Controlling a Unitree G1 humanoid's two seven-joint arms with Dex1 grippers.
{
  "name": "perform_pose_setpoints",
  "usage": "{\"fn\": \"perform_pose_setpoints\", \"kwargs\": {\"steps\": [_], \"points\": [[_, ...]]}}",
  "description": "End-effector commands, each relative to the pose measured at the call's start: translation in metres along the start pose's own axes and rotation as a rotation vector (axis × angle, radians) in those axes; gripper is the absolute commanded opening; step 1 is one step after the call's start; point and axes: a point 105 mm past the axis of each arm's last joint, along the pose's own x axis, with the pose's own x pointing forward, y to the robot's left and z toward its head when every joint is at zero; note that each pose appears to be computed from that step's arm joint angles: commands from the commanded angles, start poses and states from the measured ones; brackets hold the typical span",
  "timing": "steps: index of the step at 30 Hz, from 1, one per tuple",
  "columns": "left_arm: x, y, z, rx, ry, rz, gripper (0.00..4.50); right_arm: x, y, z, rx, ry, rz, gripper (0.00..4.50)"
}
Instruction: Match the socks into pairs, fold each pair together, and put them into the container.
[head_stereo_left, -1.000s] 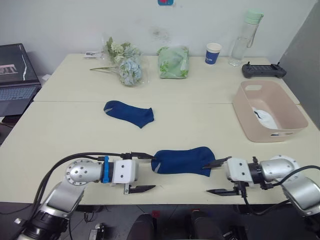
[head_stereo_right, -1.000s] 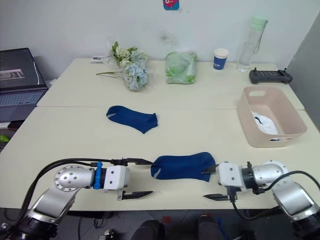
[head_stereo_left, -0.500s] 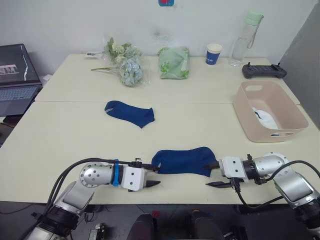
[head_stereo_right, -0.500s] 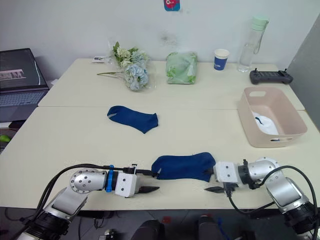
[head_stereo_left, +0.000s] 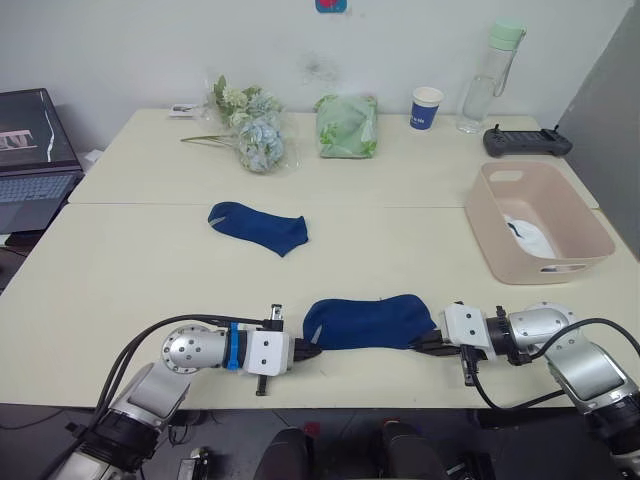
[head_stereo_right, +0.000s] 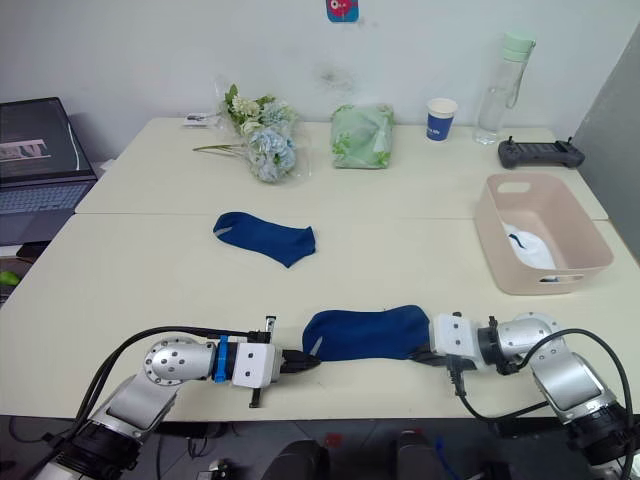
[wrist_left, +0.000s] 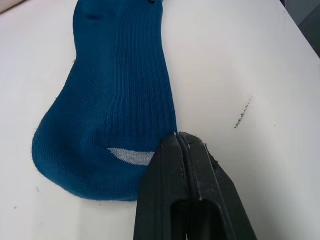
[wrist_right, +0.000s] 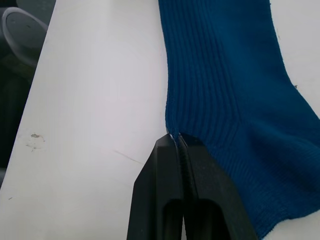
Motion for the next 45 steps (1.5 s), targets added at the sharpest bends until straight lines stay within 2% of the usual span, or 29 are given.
{"fn": "perform_pose_setpoints", "kwargs": {"steps": [1, 7, 9, 11, 15, 19, 22, 26, 29, 34, 40, 45], "points": [[-0.008, 0.010, 0.020, -0.138, -0.077, 0.034, 0.00, -0.012, -0.001, 0.024, -0.013, -0.053, 0.003, 0.04], [-0.023, 0.019, 0.055, -0.328, -0.167, -0.004, 0.00, -0.023, 0.004, 0.054, 0.107, -0.122, 0.031, 0.04], [-0.030, 0.012, 0.071, -0.476, -0.206, -0.074, 0.00, -0.029, 0.017, 0.065, 0.157, -0.125, 0.101, 0.04], [-0.037, -0.001, 0.079, -0.563, -0.184, -0.166, 0.00, -0.034, 0.028, 0.073, 0.222, -0.125, 0.169, 0.04], [-0.049, -0.016, 0.073, -0.690, -0.110, -0.234, 0.00, -0.043, 0.044, 0.075, 0.353, -0.112, 0.258, 0.04], [-0.056, -0.020, 0.067, -0.816, -0.123, -0.229, 0.00, -0.047, 0.050, 0.068, 0.425, -0.088, 0.289, 0.04], [-0.047, -0.006, 0.055, -0.718, -0.112, -0.104, 0.00, -0.044, 0.040, 0.060, 0.424, -0.091, 0.233, 0.04], [-0.039, -0.003, 0.055, -0.449, -0.087, -0.079, 0.00, -0.045, 0.033, 0.056, 0.425, -0.094, 0.213, 0.04], [-0.037, -0.007, 0.050, -0.264, -0.058, -0.094, 0.58, -0.046, 0.034, 0.054, 0.433, -0.096, 0.217, 0.00], [-0.020, -0.006, 0.040, 0.015, -0.055, -0.059, 2.11, -0.045, 0.034, 0.050, 0.445, -0.093, 0.204, 0.00], [-0.003, -0.005, 0.035, 0.173, -0.075, -0.070, 2.11, -0.044, 0.032, 0.051, 0.438, -0.094, 0.193, 0.00], [0.001, -0.010, 0.033, 0.242, -0.088, -0.118, 2.11, -0.043, 0.032, 0.052, 0.439, -0.093, 0.190, 0.00]]}}
